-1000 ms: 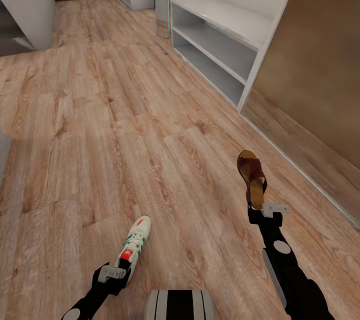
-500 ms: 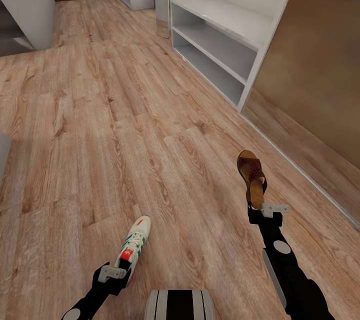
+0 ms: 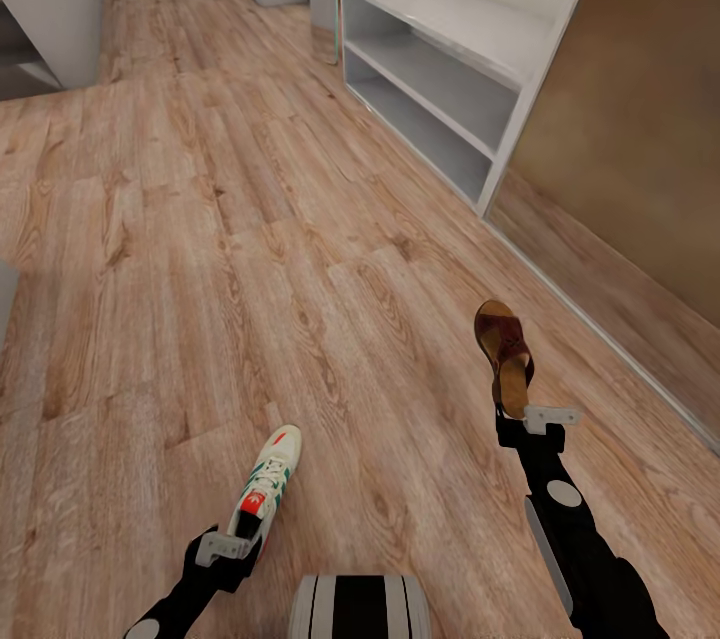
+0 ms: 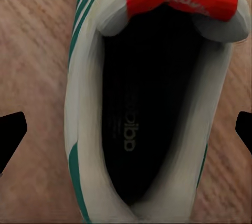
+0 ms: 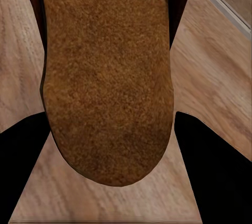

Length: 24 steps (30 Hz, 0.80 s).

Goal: Pick up the two gym shoes and the two sandals from the corridor floor and place them onto the hallstand (shoe rack) in the corridor, making sure they are on the rack and not on the floor. Arrange them so the two gym shoes are next to each other and the two sandals are next to each other.

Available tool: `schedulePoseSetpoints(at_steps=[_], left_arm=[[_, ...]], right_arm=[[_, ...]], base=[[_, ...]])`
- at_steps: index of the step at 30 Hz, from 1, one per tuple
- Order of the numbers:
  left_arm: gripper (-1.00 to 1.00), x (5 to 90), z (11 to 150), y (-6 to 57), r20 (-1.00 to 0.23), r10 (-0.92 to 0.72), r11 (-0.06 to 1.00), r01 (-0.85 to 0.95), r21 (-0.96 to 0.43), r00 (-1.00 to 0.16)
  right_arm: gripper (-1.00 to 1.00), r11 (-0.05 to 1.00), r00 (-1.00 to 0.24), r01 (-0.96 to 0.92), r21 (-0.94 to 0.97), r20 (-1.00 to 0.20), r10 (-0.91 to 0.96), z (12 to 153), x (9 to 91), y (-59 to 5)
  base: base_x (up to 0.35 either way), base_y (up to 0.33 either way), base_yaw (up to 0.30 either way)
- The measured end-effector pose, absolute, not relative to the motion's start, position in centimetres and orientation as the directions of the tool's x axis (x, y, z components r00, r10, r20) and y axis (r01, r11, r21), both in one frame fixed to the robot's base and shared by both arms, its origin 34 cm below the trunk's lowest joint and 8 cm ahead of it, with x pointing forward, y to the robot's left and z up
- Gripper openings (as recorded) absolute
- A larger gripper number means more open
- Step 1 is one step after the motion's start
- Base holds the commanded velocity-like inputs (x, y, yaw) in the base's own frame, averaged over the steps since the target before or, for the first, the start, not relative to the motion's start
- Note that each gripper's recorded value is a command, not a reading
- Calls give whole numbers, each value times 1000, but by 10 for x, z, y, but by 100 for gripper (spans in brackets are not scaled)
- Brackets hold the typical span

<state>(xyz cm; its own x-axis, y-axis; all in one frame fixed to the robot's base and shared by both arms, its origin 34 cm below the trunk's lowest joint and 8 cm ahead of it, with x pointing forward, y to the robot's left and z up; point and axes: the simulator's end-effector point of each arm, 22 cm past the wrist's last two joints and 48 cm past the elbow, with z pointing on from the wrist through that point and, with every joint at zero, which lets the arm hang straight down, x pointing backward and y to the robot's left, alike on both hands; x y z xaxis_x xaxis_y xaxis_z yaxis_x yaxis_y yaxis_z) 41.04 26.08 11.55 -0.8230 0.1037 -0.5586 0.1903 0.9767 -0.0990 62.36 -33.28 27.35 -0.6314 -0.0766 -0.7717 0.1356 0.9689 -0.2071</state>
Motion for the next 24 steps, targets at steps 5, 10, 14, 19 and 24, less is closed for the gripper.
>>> schedulePoseSetpoints(at_steps=[5, 10, 14, 19, 24], left_arm=[[100, 402, 108, 261, -541, 105, 977, 189, -103, -834], [100, 401, 108, 261, -540, 105, 976, 190, -103, -835], [100, 400, 108, 261, -539, 106, 976, 190, -104, -836], [100, 399, 108, 261, -538, 106, 976, 191, -104, -836], [100, 398, 107, 259, -554, 110, 975, 198, -102, -825]], right_arm=[[-100, 969, -647, 131, -210, -759, -77, 262, 619, -333], [-100, 969, -647, 131, -210, -759, -77, 262, 619, -333], [-100, 969, -647, 131, -210, -759, -77, 262, 619, -333], [-100, 969, -647, 131, -210, -759, -77, 262, 619, -333], [-100, 969, -656, 129, -211, -751, -77, 255, 616, -333]], base=[[0, 0, 0], [0, 0, 0], [0, 0, 0], [0, 0, 0], [0, 0, 0]])
